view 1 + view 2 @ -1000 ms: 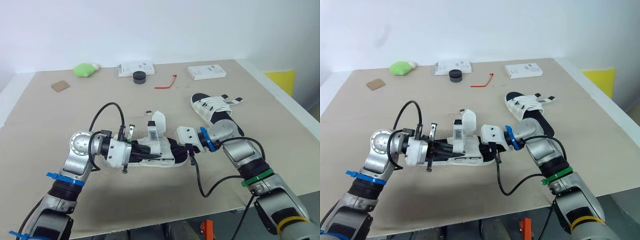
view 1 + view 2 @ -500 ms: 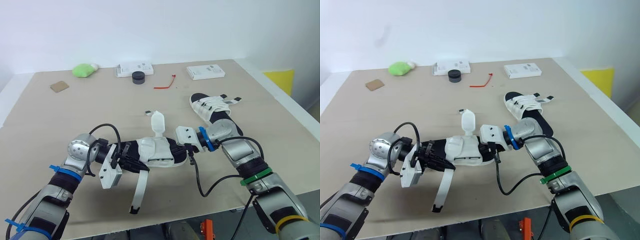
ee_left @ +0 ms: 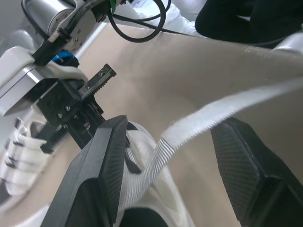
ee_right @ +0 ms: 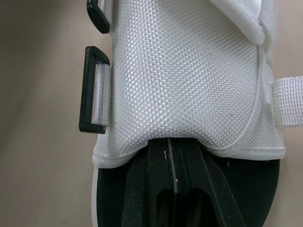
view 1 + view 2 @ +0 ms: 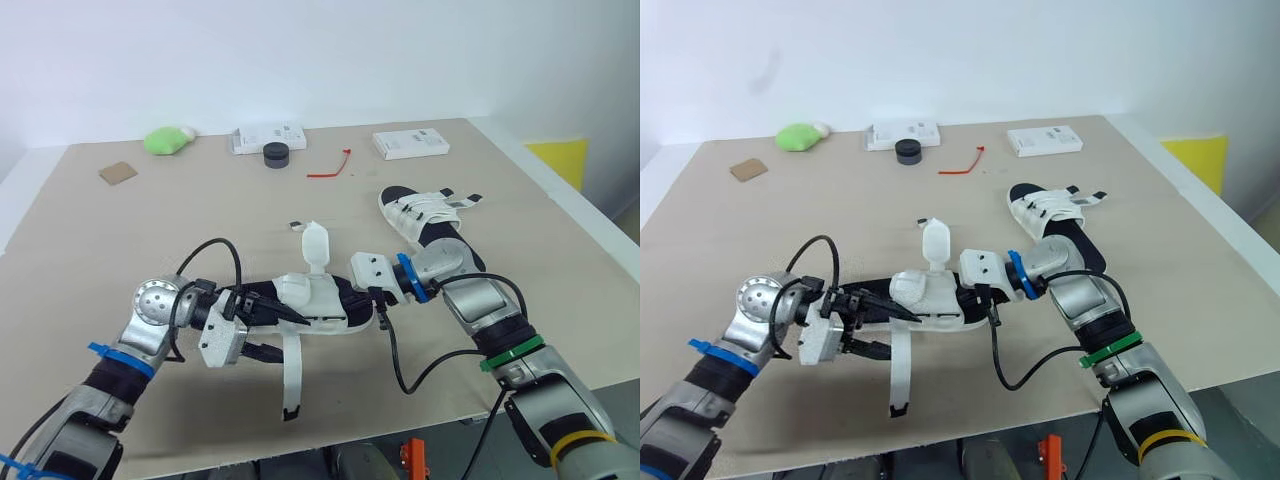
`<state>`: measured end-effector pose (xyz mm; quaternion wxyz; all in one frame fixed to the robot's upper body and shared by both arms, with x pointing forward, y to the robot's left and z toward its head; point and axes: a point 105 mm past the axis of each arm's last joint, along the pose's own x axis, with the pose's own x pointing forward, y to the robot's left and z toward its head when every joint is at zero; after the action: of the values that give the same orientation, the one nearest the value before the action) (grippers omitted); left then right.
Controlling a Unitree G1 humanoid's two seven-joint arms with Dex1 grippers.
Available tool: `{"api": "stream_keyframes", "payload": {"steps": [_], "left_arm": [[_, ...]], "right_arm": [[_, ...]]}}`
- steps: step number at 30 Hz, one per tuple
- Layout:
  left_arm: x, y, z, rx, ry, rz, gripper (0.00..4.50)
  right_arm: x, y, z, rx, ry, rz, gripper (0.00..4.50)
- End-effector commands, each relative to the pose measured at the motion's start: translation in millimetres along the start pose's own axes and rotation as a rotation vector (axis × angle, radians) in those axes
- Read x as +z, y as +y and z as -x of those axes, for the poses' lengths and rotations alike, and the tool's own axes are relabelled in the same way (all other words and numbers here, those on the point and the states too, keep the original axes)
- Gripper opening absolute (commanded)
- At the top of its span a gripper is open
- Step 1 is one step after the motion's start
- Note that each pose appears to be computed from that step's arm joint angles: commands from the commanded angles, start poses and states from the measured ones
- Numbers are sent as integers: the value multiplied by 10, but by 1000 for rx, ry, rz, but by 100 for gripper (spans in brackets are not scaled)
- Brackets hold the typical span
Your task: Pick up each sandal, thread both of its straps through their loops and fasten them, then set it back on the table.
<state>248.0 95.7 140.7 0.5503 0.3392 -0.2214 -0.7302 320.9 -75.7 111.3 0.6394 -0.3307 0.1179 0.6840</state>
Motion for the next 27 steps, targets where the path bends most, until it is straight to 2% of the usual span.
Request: {"api": "stream_keyframes", "payload": {"steps": [1, 4, 5, 9, 10, 15, 19, 23, 27], "left_arm": [[184, 75, 171, -1, 17, 34, 277], [239, 130, 281, 27, 50, 98, 277], [244, 164, 334, 53, 65, 165, 277], [239, 189, 558, 134, 139, 511, 277], [243, 157, 613, 158, 141, 649, 277], [356, 7, 647, 221, 102, 1121, 277], [456, -200, 538, 221, 62, 1381, 277], [454, -456, 363, 236, 72, 1531, 277], [388, -547, 217, 281, 98, 1542, 277]], "right_arm": [[-367, 207, -160, 82, 123, -98, 0], [-364, 197, -153, 80, 121, -96, 0], [-364, 193, -151, 78, 120, -96, 0], [-349, 190, -149, 78, 114, -96, 0], [-343, 192, -152, 80, 112, -96, 0], [-303, 192, -177, 82, 100, -94, 0], [-273, 198, -200, 86, 92, -94, 0], [-242, 199, -232, 92, 82, -92, 0], [-213, 196, -251, 95, 78, -89, 0]]}}
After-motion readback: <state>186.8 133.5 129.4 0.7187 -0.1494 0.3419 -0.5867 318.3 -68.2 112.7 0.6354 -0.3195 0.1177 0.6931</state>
